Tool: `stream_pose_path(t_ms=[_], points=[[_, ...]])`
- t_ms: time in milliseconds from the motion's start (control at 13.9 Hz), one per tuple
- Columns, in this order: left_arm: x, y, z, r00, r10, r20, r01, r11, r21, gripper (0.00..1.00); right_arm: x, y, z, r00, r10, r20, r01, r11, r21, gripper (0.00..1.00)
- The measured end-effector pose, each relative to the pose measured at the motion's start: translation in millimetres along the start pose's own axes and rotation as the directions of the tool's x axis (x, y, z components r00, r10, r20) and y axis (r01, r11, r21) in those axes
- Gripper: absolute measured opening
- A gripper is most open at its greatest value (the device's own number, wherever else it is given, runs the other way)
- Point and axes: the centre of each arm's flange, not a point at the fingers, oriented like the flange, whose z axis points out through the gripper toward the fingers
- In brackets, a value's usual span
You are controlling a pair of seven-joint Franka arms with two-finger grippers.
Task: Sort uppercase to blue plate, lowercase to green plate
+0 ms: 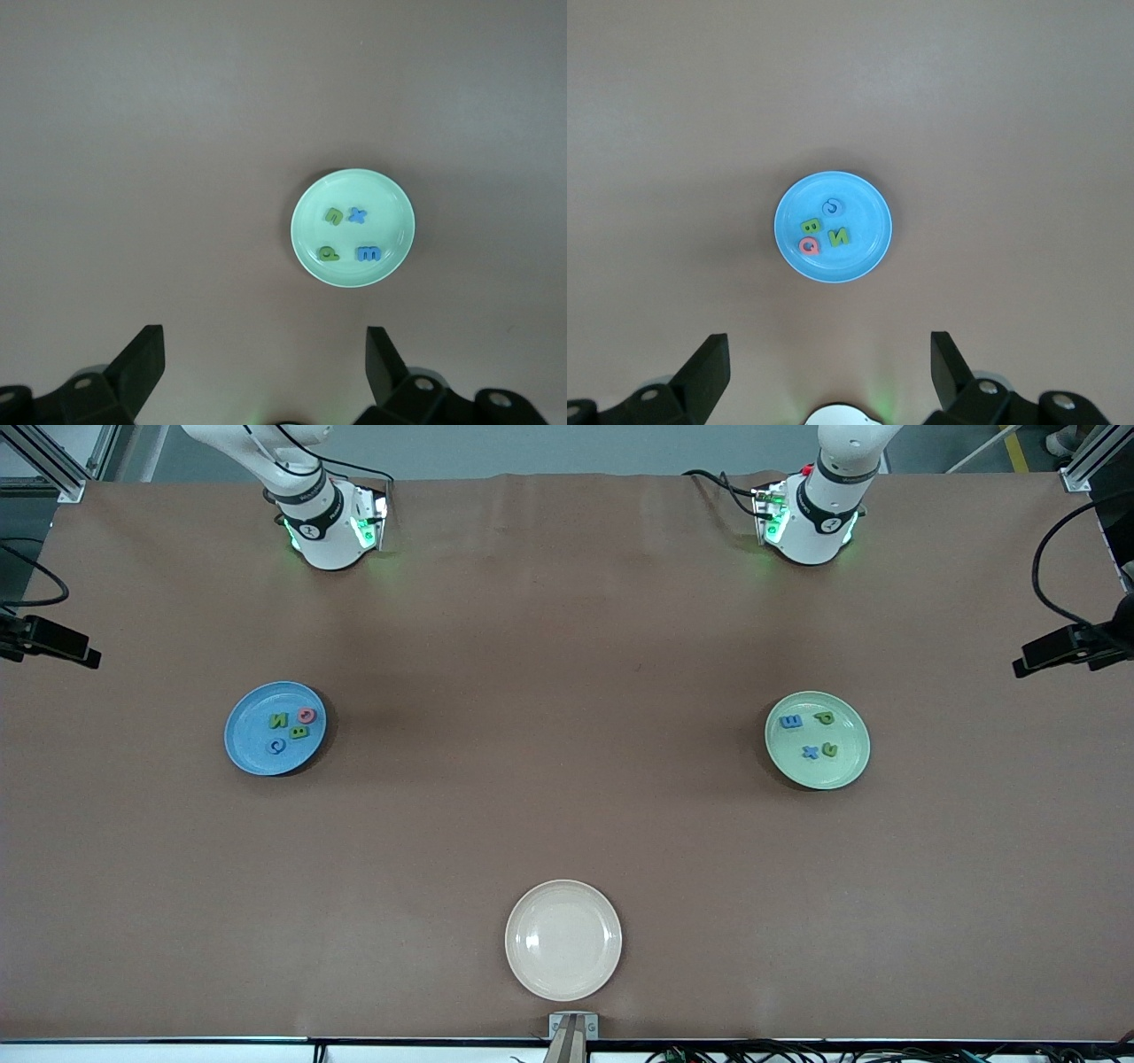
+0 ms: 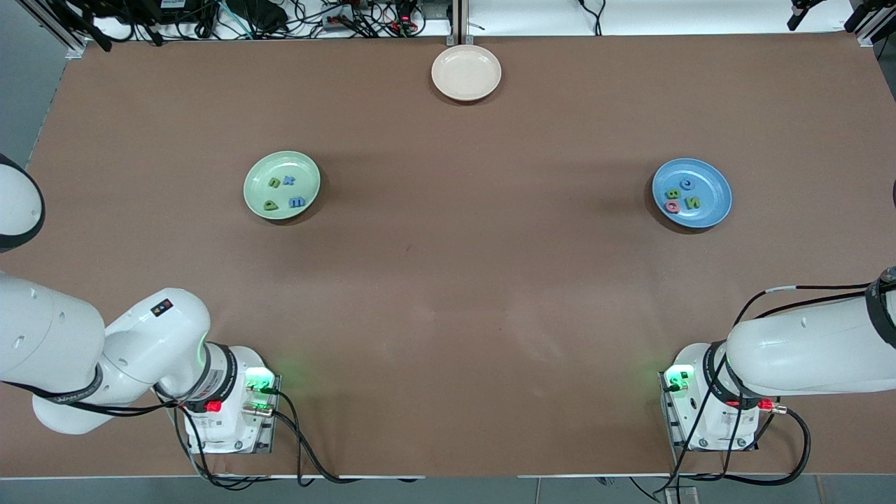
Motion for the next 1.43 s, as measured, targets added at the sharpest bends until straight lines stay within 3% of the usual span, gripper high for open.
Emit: stream_pose_path(t_ms=[359,645,1434], points=[[-7.6,2.5,-16.5,0.999,0.020,-0.030,-0.020,1.000,0.018,1.00,-15.9,0.0,-10.1,0.999,-0.007,-0.032,0.007,1.000,0.005,1.00],[-7.7,4.7,-24.8,0.999,0.026,-0.048,-0.025,1.000,0.019,1.00,-26.7,1.4,-6.9,0.996,-0.008,-0.088,0.009,1.000,0.009,1.00],[-8.2,20.2,-27.3,0.998,0.049,-0.049,-0.048,0.998,0.028,1.00,-36.1,1.3,-13.8,0.993,-0.011,-0.120,0.012,1.000,0.010,1.00]])
